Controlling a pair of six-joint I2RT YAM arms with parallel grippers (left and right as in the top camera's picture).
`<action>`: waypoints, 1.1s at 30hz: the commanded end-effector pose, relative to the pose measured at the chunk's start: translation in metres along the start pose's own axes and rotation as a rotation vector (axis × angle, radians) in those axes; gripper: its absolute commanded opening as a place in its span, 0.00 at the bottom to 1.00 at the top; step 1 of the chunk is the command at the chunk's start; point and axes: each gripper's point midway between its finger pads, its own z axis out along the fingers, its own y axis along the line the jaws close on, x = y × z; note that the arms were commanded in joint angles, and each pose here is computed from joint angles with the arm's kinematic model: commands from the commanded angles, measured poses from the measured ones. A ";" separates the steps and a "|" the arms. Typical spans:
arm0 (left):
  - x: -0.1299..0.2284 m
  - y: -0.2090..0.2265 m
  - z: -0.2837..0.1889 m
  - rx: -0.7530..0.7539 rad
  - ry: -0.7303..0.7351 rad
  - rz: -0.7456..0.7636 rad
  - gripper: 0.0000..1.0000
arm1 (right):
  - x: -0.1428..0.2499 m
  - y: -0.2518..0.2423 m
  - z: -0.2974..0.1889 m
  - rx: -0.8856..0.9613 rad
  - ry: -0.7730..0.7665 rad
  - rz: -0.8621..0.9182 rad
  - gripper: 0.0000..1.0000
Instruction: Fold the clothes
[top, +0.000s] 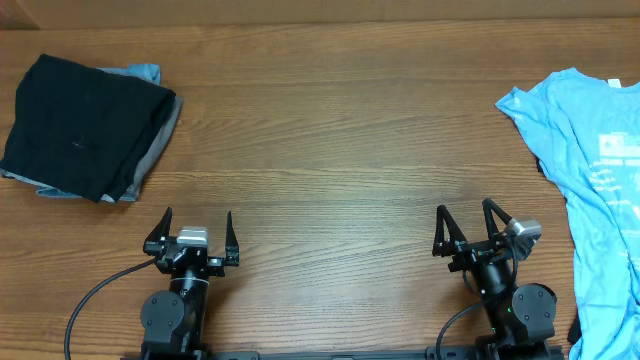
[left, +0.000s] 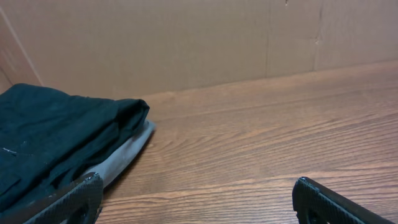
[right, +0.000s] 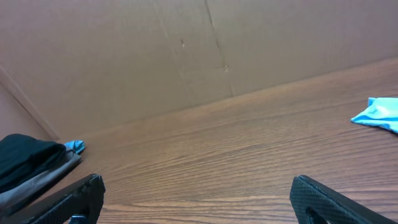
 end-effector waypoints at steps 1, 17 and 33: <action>0.000 0.001 0.000 -0.003 -0.007 0.011 1.00 | 0.002 0.000 0.000 0.000 -0.003 0.004 1.00; 0.000 0.001 0.000 -0.003 -0.007 0.011 1.00 | 0.002 0.000 0.000 0.000 -0.003 0.004 1.00; 0.000 0.001 0.000 -0.003 -0.007 0.011 1.00 | 0.002 0.000 0.000 0.000 -0.003 0.004 1.00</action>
